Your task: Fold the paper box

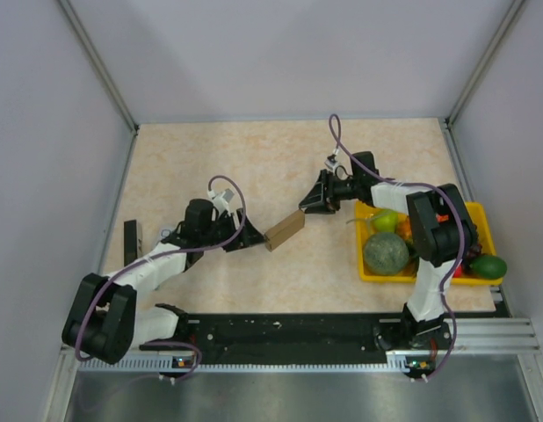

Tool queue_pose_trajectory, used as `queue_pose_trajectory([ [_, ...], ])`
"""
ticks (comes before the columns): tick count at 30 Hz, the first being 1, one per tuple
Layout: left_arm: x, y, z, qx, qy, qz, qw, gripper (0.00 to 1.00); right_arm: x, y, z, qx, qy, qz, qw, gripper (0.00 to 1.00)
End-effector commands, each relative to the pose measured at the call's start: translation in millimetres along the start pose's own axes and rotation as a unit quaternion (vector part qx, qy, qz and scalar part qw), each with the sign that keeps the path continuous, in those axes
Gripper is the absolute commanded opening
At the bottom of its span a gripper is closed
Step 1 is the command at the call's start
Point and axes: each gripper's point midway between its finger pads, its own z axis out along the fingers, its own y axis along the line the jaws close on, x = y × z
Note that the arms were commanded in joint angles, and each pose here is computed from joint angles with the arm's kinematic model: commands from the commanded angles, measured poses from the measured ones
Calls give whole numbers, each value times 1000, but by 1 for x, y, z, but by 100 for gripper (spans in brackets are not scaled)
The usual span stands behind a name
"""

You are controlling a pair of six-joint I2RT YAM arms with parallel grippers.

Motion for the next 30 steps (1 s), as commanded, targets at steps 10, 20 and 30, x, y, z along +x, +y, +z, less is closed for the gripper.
queue_pose_trajectory([
  [10, -4, 4, 12, 3, -6, 7, 1000, 82, 3, 21, 6, -28, 9, -48, 998, 47],
  [20, -15, 8, 21, -13, -14, -10, 1000, 74, 6, 19, 8, -28, 11, -45, 999, 45],
  [30, -27, -5, 13, 0, -37, -3, 999, 86, 9, 15, 9, -26, 14, -44, 999, 44],
])
